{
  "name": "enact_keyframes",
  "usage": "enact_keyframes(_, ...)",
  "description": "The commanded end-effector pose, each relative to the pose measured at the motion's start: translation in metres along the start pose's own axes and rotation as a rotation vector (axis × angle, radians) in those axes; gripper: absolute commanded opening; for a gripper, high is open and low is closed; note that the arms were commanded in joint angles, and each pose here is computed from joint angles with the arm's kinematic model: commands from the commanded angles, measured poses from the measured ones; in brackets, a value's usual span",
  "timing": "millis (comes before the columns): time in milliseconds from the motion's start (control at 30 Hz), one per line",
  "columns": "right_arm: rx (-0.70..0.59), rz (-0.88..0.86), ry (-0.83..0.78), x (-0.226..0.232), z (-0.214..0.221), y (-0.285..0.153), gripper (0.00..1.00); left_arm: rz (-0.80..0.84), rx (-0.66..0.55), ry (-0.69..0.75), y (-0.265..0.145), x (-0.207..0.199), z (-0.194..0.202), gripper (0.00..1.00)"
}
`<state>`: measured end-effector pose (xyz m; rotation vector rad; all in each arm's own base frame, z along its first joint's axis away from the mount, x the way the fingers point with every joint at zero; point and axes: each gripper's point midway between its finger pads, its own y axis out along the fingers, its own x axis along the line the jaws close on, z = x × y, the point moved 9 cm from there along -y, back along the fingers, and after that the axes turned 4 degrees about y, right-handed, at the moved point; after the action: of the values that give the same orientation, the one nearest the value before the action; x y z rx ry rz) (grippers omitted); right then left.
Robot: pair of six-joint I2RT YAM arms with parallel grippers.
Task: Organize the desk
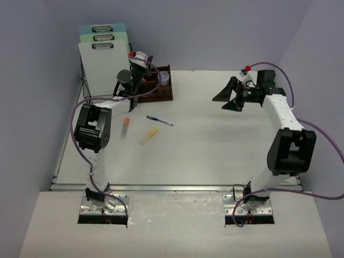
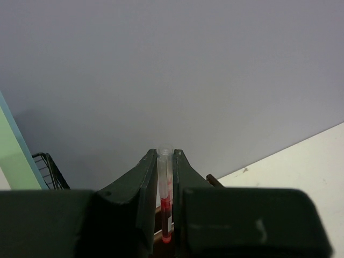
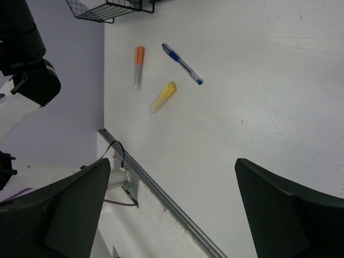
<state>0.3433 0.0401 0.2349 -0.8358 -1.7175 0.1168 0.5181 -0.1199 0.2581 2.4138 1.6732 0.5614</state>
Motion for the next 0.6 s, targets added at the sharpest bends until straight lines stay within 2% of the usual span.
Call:
enact_keyframes(0, -0.046, -0.017, -0.124, 0.012, -0.004, -0.011, 0.99, -0.031, -0.065, 0.025, 0.004, 0.01, -0.004, 0.0)
enact_keyframes(367, -0.058, -0.002, -0.193, 0.013, -0.007, -0.013, 0.99, -0.016, 0.006, 0.017, -0.009, 0.003, 0.026, 0.0)
enact_keyframes(400, -0.059, 0.004, -0.212, 0.012, -0.007, -0.012, 0.99, -0.015, 0.009, 0.016, -0.009, 0.003, 0.027, 0.04)
enact_keyframes(467, -0.059, 0.029, -0.25, 0.014, -0.008, -0.01, 0.99, -0.02, 0.008, 0.017, -0.009, 0.004, 0.025, 0.2)
enact_keyframes(567, -0.046, 0.091, -0.367, 0.019, -0.009, -0.004, 0.99, -0.019, 0.012, 0.009, -0.008, 0.005, 0.016, 0.37)
